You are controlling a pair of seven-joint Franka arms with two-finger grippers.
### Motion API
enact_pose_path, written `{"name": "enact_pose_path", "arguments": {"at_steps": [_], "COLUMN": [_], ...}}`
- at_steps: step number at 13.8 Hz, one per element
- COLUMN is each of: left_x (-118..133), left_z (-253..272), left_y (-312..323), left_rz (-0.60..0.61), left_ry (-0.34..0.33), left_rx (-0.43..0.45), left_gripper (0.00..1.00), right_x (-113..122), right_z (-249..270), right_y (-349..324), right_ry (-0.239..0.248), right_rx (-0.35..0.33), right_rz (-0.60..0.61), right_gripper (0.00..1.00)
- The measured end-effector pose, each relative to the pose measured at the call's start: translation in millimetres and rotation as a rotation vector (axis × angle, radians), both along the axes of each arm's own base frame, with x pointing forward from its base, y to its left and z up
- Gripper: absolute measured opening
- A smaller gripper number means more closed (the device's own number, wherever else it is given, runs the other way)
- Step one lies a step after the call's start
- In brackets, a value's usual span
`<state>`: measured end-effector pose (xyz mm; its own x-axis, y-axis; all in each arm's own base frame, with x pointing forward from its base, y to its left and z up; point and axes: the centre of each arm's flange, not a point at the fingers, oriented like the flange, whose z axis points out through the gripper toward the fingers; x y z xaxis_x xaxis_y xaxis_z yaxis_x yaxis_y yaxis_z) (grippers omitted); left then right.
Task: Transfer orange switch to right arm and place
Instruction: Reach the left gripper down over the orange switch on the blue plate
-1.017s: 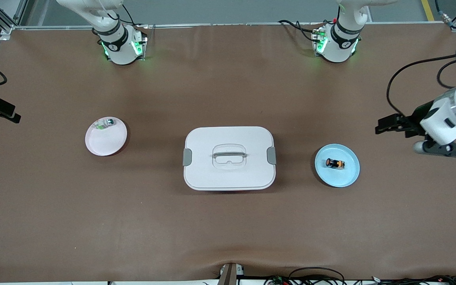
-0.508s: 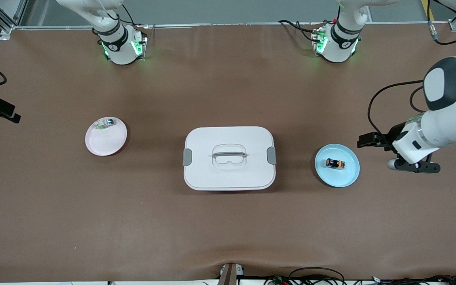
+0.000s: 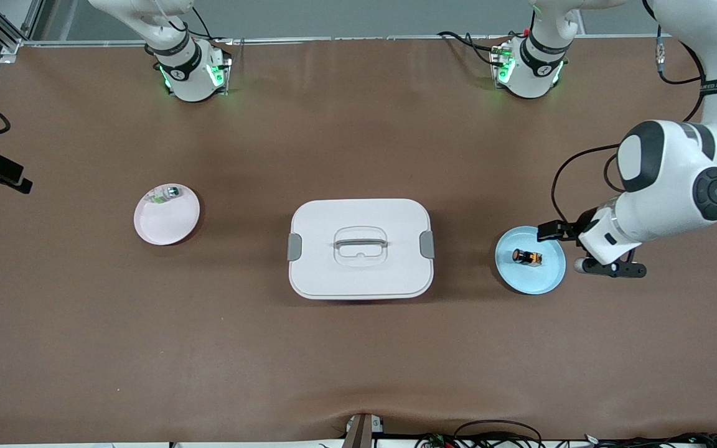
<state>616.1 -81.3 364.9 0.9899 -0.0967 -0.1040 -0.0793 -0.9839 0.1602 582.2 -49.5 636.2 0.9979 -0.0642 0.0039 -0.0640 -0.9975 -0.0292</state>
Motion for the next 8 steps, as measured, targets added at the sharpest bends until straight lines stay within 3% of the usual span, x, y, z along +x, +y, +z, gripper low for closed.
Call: {"name": "enact_pose_path", "arguments": {"at_steps": [8], "left_x": [5], "left_z": [-75], "left_y": [7], "left_rz": [-0.068], "left_ry": [-0.012], "left_rx": [-0.010], "left_gripper": [1.00], "right_x": [0], "right_z": [0], "right_y": [-4], "right_ry": [0.000], "right_rx": [0.000], "right_rz": [-0.007], "right_gripper": [1.00]}}
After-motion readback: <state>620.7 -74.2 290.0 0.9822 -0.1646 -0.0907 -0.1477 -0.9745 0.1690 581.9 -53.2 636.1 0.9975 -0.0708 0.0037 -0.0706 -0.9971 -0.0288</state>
